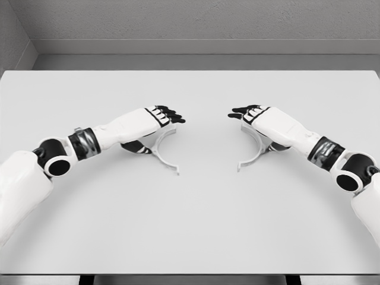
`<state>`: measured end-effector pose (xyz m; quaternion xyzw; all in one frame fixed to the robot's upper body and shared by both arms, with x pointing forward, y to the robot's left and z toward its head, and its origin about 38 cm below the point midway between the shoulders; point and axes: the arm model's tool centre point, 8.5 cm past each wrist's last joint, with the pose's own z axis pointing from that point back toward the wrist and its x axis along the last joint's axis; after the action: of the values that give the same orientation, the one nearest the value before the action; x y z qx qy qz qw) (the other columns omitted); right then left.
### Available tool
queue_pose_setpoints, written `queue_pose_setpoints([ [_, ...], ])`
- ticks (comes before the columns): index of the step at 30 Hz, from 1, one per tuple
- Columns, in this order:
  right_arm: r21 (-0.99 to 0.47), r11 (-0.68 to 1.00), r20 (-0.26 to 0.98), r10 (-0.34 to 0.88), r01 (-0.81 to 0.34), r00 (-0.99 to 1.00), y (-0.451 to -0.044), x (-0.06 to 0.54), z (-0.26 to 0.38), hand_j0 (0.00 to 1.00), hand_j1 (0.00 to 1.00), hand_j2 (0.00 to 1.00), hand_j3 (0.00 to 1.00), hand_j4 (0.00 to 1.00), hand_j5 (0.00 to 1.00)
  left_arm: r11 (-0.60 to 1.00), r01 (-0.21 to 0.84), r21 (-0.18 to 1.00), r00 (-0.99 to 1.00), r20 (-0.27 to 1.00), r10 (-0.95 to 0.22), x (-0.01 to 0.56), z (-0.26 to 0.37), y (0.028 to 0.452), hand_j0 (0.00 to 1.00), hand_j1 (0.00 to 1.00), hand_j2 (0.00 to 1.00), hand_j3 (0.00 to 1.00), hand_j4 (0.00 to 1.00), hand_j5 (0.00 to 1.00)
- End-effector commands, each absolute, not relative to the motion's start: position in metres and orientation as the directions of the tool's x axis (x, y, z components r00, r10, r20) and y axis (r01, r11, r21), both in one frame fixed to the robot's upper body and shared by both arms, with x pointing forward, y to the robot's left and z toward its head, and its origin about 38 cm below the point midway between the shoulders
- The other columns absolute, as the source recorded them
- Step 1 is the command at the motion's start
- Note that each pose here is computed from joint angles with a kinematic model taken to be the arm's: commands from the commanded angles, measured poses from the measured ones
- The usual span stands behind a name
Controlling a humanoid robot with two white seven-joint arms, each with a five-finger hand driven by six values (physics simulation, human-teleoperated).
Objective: Assemble PVC drainage pipe clamps
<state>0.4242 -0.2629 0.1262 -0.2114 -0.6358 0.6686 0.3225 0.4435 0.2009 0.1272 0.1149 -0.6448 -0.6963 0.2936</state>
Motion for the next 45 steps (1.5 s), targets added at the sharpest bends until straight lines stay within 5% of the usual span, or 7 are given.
queue_pose_setpoints([
  [1,-0.974,0.060,0.200,0.670,-0.216,-0.715,-0.255,0.421,0.127,1.00,1.00,1.00,1.00,1.00,1.00,0.016,0.263,0.965,-0.803,0.228,-0.551,0.443,0.128,0.197,1.00,1.00,1.00,1.00,1.00,1.00],
  [45,-0.972,0.078,0.220,0.634,-0.221,-0.741,-0.221,0.436,0.126,1.00,1.00,1.00,1.00,1.00,1.00,0.041,0.264,0.964,-0.820,0.247,-0.516,0.443,0.130,0.171,1.00,1.00,1.00,1.00,1.00,1.00],
])
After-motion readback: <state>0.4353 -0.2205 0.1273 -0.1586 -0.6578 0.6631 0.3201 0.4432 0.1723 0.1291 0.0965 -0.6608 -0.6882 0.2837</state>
